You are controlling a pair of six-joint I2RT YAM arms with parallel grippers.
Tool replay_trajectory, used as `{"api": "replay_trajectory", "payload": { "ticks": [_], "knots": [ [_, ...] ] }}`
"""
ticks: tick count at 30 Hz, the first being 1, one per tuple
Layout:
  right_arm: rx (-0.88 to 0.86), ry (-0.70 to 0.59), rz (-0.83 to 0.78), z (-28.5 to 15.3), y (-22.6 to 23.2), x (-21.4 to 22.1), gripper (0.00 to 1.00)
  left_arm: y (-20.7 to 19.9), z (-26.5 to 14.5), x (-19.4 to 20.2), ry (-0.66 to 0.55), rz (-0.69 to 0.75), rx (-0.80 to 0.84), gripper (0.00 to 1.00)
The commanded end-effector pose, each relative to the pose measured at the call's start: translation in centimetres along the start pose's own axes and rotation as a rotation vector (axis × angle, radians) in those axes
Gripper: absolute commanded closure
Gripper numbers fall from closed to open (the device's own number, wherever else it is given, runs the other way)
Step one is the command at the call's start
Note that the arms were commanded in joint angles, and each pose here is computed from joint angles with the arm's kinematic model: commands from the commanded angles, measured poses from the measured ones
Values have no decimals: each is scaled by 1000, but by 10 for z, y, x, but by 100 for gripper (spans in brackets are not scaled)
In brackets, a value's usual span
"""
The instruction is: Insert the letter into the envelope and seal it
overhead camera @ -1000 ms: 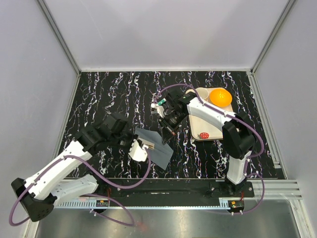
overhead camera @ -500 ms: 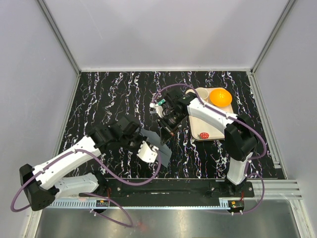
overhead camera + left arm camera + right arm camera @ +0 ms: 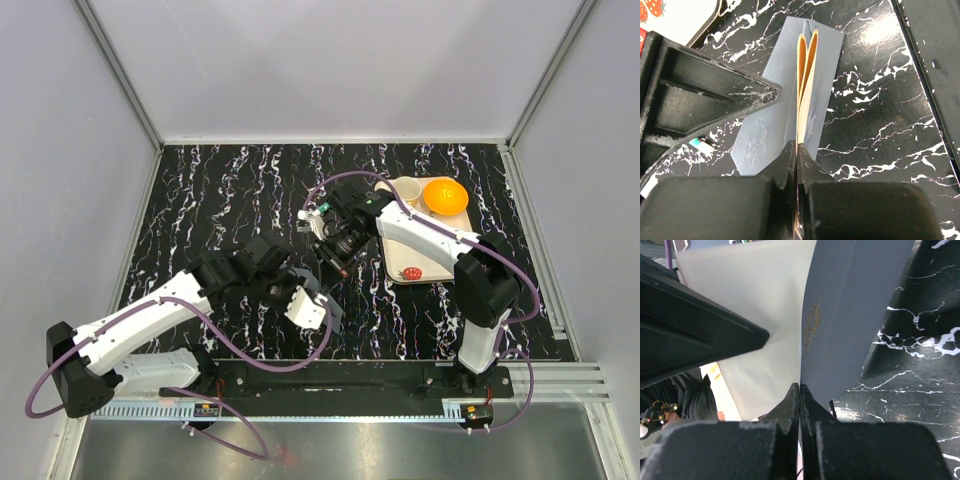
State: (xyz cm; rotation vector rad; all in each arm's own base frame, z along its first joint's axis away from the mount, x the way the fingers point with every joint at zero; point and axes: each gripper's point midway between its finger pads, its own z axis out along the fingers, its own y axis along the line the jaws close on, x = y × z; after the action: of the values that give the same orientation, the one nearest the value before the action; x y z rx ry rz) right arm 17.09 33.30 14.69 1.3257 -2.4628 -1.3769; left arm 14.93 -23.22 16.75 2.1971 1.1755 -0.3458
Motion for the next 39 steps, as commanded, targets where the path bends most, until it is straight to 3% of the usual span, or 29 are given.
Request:
{"api": "replay_trajectory", "payload": {
  "ticks": [1, 10, 19, 29, 31, 32, 35, 39],
  "knots": [
    [-84, -43, -82, -4, 31, -7, 100, 8, 4, -25, -106, 20, -4, 100],
    [-129, -43, -94, -3, 41, -7, 100, 1, 17, -25, -119, 49, 24, 100],
    [-157, -36, -90, -2, 45, 0, 100, -21, 36, 2, -70, 63, 49, 100],
    [-182, -4, -71, 2, 43, 7, 100, -34, 38, 7, -101, 19, 102, 100],
    [-178, 0, -69, 4, 39, 6, 100, -34, 38, 9, -99, 8, 101, 94],
    [-174, 3, -65, 4, 38, 6, 100, -32, 37, 9, -97, -4, 96, 82],
    [-167, 11, -63, 6, 35, 8, 100, -31, 34, 10, -94, -9, 81, 64],
    [-162, 20, -56, 9, 30, 12, 100, -30, 28, 2, -133, 15, 60, 58]
  ]
}}
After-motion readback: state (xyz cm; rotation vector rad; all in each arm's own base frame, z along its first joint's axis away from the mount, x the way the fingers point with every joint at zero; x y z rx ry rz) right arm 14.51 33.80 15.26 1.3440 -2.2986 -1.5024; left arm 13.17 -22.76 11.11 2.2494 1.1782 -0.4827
